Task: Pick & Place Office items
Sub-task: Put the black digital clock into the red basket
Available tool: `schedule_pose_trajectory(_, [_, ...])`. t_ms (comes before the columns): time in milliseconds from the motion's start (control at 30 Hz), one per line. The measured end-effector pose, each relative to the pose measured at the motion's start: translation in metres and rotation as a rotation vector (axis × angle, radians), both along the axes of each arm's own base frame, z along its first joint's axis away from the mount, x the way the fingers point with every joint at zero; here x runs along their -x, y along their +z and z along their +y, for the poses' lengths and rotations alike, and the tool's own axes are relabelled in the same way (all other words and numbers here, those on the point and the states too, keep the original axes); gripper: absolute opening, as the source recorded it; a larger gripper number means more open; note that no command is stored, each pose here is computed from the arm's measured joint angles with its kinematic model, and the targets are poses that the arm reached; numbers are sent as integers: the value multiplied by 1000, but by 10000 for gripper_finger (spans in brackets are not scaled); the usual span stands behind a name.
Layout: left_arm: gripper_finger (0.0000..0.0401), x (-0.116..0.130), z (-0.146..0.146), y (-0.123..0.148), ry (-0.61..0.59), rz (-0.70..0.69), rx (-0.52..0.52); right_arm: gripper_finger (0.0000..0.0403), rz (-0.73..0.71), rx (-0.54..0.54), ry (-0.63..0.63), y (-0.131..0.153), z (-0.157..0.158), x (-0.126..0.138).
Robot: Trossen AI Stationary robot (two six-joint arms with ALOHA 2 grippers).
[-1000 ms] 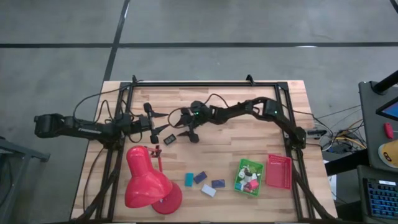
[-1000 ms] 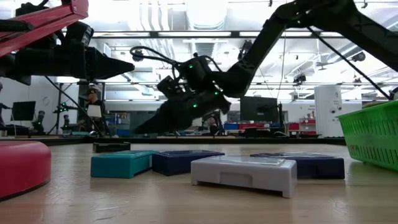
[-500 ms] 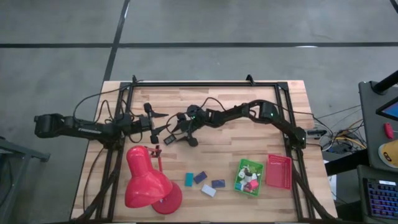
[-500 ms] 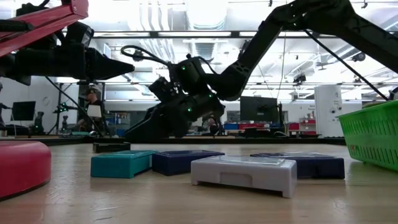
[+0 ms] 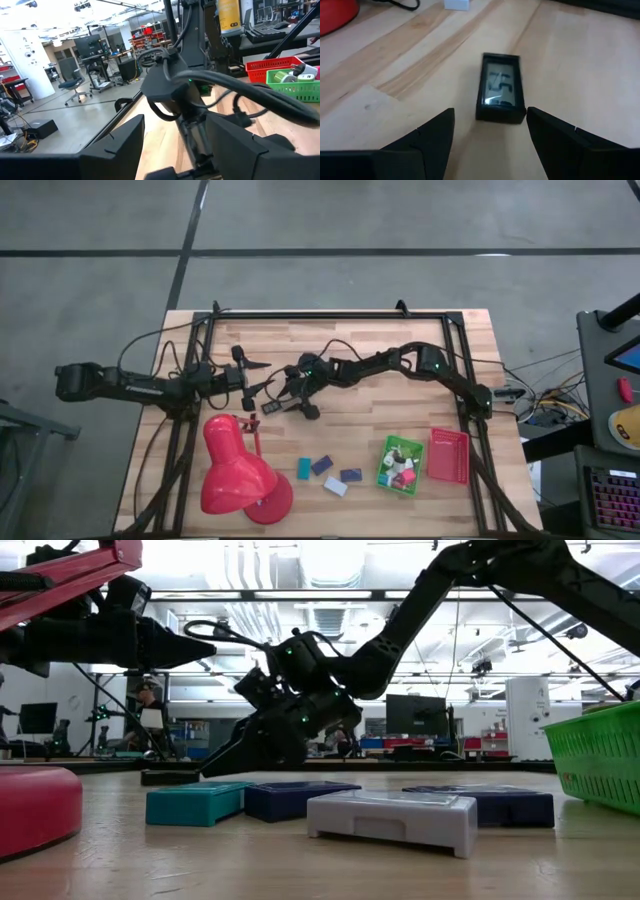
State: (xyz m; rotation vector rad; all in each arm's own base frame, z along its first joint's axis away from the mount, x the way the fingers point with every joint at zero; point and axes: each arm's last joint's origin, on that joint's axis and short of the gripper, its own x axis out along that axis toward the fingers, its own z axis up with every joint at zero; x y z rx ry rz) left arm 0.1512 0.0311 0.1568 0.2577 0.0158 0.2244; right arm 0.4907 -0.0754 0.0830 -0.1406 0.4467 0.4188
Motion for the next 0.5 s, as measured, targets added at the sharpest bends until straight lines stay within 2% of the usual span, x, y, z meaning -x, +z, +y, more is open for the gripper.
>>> schedule_pose_trajectory(400, [218,0,0,0,0,0,0,237,-33,11,4,3,1,-2])
schedule_pose_trajectory(500, [218,0,0,0,0,0,0,237,-44,-11,44,4,4,-2])
